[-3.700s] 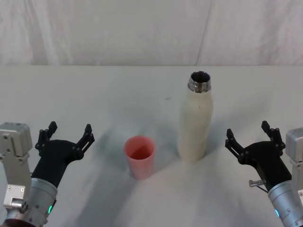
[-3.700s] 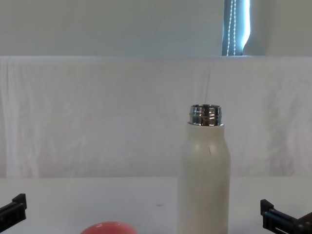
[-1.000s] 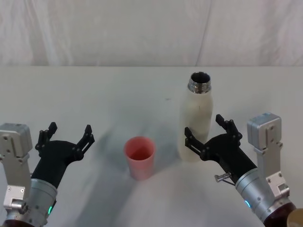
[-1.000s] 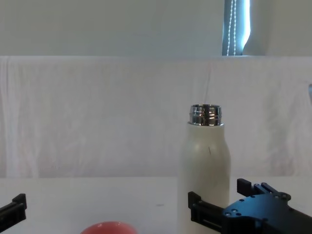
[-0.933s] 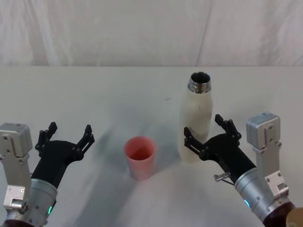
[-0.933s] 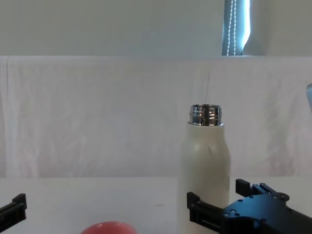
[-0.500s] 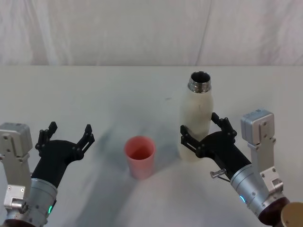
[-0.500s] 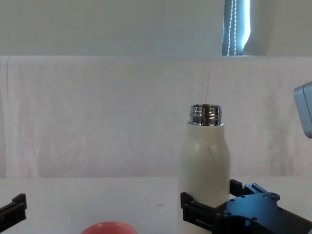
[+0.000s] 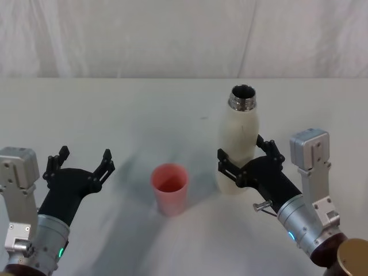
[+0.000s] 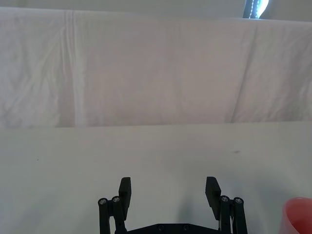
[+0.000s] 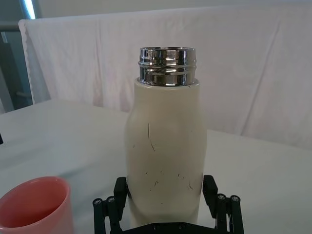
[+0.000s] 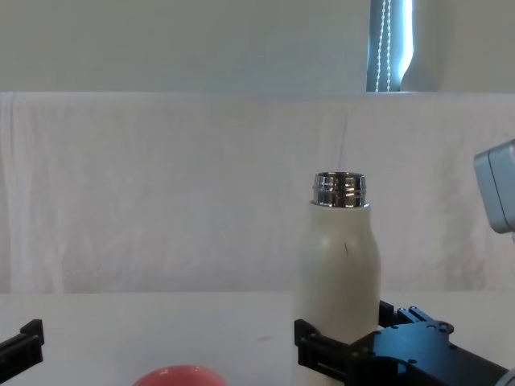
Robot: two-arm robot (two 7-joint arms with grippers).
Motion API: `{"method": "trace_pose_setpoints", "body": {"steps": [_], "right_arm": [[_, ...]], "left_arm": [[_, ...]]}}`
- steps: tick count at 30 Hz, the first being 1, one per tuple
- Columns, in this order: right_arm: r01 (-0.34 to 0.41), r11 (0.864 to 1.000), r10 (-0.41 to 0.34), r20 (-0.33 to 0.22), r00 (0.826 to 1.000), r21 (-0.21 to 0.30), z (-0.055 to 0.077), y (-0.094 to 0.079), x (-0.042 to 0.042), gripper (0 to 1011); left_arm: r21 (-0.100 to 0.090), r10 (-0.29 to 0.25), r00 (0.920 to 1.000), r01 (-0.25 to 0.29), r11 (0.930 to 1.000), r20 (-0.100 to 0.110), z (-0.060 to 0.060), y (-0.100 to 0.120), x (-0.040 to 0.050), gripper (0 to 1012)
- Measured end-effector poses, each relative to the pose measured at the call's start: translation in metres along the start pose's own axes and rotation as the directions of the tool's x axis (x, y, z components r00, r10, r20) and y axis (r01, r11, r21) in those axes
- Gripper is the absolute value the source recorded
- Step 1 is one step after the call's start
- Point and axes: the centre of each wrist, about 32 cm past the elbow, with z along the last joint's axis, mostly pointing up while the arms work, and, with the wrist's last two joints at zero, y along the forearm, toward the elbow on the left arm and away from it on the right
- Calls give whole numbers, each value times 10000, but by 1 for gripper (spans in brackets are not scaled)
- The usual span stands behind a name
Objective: Grasp the thermos with one hand and pour water into the cup lid.
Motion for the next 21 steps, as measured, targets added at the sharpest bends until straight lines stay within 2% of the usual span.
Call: {"method": "trace_pose_setpoints", "body": {"steps": [21], "right_arm": [[-54, 10000, 54, -287, 9996, -11, -26, 105, -4, 1001]], "left_arm": [[0, 0, 10000, 0, 10000, 0, 0, 0, 0, 1001]]}}
